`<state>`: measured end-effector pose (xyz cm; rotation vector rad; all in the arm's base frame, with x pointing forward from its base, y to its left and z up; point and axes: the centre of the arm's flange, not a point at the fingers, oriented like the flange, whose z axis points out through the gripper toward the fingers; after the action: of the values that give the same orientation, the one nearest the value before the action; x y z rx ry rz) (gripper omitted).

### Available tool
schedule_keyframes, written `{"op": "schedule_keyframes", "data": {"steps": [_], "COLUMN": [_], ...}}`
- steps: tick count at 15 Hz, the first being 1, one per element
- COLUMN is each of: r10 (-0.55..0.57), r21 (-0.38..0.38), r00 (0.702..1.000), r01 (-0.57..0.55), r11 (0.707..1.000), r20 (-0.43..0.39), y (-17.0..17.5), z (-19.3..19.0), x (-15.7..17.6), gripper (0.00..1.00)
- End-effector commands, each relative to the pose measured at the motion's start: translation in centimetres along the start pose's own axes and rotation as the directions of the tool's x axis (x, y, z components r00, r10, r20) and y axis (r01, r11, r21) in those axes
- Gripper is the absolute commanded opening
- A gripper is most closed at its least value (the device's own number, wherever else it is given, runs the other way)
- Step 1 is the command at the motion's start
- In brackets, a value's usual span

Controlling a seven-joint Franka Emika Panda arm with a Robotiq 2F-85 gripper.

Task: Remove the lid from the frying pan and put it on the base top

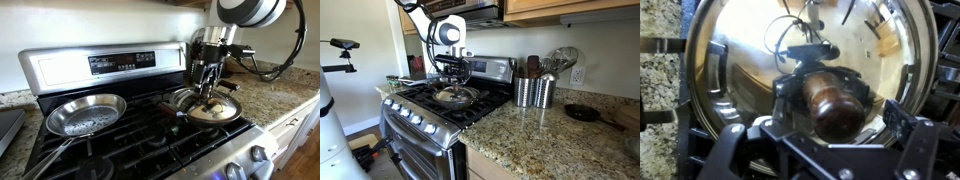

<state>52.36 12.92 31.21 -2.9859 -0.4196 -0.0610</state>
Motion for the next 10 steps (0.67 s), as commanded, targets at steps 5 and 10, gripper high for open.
{"op": "schedule_keyframes", "data": {"steps": [5, 10], "r10": [-0.023, -0.003], "r21": [-0.081, -0.195], "r00": [1.000, 0.998], "r01": [0.024, 0.014], "r11": [0.996, 0.981], "r20": [0.021, 0.058], "y": [-2.0, -2.3], "z": [-1.2, -2.2], "x": [1.5, 0.9], "gripper": [0.42, 0.17]}}
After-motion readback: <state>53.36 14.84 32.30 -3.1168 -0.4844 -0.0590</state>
